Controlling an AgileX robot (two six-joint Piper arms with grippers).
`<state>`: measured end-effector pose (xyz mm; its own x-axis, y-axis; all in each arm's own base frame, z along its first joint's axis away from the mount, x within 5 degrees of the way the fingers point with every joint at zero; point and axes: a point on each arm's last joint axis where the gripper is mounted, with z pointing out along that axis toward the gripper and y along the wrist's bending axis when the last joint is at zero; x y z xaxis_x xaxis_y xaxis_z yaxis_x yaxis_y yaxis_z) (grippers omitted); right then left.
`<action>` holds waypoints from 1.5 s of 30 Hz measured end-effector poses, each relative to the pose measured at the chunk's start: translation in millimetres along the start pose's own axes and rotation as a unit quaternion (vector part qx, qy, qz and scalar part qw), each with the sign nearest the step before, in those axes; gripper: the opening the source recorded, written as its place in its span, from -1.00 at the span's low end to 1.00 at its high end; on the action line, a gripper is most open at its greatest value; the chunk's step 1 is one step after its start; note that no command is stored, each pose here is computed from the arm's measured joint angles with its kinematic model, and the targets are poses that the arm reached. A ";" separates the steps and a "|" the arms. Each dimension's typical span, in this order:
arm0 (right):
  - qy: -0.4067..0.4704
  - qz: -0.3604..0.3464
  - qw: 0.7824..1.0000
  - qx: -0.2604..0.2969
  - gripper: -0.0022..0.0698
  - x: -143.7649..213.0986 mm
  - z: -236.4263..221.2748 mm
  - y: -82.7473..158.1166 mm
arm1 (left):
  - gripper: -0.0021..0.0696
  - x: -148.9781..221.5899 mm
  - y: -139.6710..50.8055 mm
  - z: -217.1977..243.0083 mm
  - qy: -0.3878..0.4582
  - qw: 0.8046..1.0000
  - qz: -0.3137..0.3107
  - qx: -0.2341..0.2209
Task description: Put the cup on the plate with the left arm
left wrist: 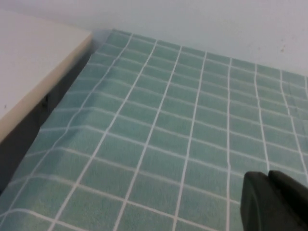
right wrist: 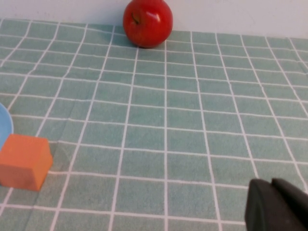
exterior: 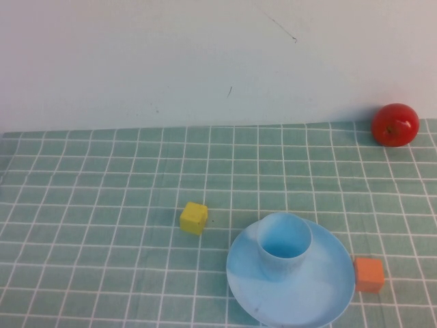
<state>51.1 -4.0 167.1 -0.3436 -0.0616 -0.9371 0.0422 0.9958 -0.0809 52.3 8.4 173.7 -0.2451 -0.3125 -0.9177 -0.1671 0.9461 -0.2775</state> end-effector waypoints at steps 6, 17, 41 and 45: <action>0.000 0.000 1.000 0.000 -0.95 0.0 0.0 0.0 | -0.95 2.7 1.9 -0.1 0.014 1.000 -0.006 -0.012; 0.000 0.000 1.000 0.000 -0.95 0.0 0.0 0.0 | -0.95 3.0 0.7 -0.3 0.018 1.000 -0.005 -0.006; 0.000 0.000 1.000 0.000 -0.95 0.0 0.0 0.0 | -0.95 4.5 -8.4 -0.7 0.019 0.989 0.138 0.042; 0.000 0.000 1.000 0.000 -0.95 0.0 0.0 0.0 | -0.95 4.5 -8.4 -0.7 0.019 0.989 0.138 0.042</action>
<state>51.1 -3.9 167.1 -0.3435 -0.0608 -0.9372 0.0422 0.9959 -0.0800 52.0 -1.1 172.1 -0.3067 -0.0429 -0.9508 -0.0099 0.9991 -0.0419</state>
